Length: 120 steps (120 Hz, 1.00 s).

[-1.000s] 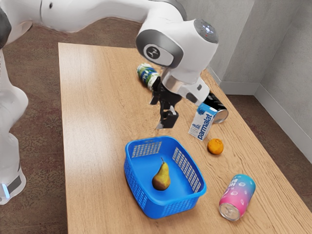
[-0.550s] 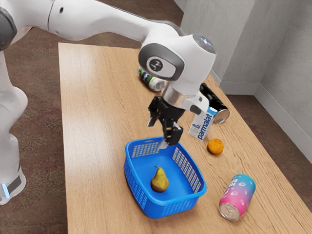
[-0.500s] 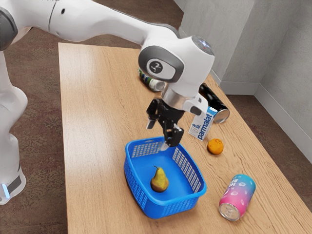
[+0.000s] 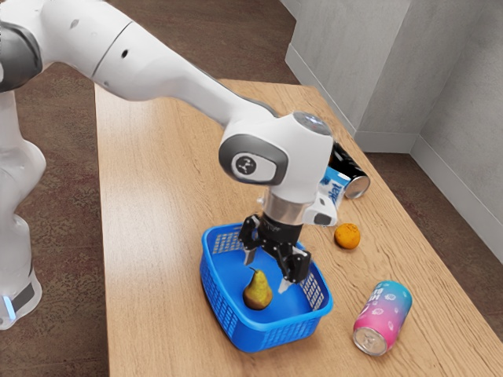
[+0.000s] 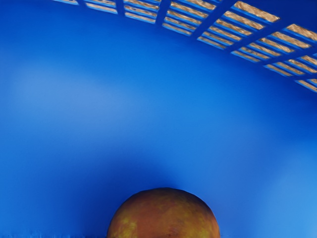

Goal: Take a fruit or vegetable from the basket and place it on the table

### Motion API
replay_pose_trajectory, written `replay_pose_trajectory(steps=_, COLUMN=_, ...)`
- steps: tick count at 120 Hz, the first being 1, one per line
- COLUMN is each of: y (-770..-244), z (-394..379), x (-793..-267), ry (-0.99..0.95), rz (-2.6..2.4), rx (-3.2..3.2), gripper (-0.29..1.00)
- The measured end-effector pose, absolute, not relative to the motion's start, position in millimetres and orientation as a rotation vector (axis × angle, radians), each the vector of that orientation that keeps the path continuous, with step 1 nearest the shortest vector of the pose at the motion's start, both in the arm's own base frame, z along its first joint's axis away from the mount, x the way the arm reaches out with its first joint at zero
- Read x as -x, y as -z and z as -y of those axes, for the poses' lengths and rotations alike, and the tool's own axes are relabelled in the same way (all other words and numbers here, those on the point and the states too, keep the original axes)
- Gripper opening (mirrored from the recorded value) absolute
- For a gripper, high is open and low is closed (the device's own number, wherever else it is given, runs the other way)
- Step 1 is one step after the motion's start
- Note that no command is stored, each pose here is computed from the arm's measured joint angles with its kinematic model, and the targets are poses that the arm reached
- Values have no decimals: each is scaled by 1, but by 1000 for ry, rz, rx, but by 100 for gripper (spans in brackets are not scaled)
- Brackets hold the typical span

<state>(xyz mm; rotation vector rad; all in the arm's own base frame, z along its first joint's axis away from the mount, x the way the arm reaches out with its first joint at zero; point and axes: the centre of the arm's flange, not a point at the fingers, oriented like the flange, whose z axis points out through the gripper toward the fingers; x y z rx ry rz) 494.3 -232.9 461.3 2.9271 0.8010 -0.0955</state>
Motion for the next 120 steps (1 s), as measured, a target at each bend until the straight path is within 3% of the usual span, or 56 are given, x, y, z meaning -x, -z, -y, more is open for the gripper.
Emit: replay_pose_trajectory(steps=120, y=-419, z=216, x=-490, ry=175, rz=-1092, rx=-2729, gripper=70)
